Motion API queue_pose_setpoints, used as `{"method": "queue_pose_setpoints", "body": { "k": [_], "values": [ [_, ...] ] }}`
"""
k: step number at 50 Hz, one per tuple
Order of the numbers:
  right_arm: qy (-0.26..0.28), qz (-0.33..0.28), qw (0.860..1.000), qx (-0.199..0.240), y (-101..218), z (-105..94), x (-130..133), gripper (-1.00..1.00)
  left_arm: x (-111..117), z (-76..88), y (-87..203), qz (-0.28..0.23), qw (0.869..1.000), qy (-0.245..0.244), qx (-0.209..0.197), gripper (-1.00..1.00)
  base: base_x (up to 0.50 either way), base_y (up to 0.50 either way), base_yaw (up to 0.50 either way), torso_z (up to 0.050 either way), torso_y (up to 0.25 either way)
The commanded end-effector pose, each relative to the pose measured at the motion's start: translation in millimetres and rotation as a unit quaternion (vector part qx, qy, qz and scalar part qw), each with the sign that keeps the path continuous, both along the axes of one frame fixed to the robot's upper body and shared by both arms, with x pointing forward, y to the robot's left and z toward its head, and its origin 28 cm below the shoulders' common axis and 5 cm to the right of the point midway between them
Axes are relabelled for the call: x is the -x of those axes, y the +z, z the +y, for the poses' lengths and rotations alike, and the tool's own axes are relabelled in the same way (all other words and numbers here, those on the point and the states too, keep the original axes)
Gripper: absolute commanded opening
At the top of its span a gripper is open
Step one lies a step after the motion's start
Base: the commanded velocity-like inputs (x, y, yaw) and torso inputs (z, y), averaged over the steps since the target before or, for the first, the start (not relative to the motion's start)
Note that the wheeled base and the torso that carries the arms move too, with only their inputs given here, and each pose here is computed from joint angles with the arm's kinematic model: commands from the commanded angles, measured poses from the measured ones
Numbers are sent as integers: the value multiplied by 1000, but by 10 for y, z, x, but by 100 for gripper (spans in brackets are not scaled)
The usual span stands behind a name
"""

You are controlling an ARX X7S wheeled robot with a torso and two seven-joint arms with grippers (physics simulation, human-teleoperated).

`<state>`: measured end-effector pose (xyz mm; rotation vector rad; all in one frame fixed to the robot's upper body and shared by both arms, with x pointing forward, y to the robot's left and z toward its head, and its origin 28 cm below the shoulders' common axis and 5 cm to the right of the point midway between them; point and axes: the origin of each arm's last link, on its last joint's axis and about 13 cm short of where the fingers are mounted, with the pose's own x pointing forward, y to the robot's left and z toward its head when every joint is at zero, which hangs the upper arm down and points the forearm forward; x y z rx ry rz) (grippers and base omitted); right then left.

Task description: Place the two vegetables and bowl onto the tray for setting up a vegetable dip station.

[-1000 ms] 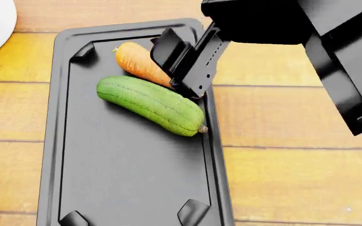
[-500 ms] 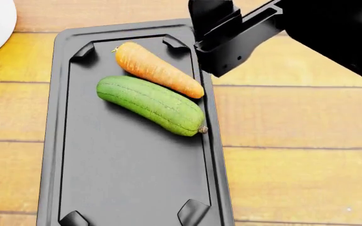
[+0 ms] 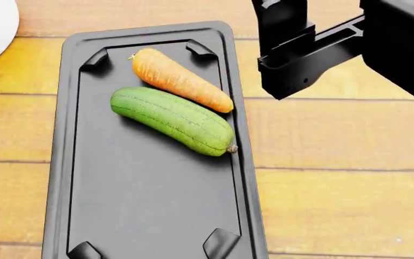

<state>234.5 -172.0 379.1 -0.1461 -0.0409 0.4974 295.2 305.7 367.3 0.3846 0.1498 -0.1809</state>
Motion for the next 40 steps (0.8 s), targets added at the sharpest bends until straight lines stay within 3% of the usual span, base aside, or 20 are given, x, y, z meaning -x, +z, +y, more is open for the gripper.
{"method": "queue_pose_setpoints", "body": {
  "k": [1, 5, 11, 14, 23, 24, 31, 32, 40],
  "values": [
    [-8, 7, 1000, -14, -81, -35, -11, 100, -226, -44, -82, 54, 997, -8, -52, 100, 0, 0, 0, 0, 0],
    [-7, 5, 1000, -13, -39, -33, 0, 100, -341, -50, -210, 73, 995, -4, -60, 100, 0, 0, 0, 0, 0],
    [-5, 10, 1000, -12, -16, -17, 31, 100, -334, -100, -260, 91, 993, -16, -73, 100, 0, 0, 0, 0, 0],
    [-4, 12, 1000, -14, -42, -16, 26, 100, -367, -96, -310, 93, 990, 0, -105, 100, 0, 0, 0, 0, -3],
    [-6, 20, 1000, -21, -82, -40, 6, 100, -343, -140, -344, 120, 989, -13, -91, 100, 1, 0, 0, 0, -5],
    [-7, 21, 1000, -21, -84, -43, 6, 100, -337, -151, -334, 120, 989, -13, -89, -100, 0, 0, 0, 0, -10],
    [-10, 23, 999, -25, -67, -54, 3, 100, -208, -215, -205, 108, 989, -29, -93, -100, 1, 0, 0, 0, -5],
    [-10, 24, 999, -24, -62, -55, 0, 100, -144, -234, -191, 111, 987, -41, -111, -100, 0, 0, 0, 0, 0],
    [-17, 33, 999, -35, -46, -89, -7, 100, 205, -289, 170, 73, 987, -71, -126, -100, 0, 0, 0, 0, -1]
  ]
}}
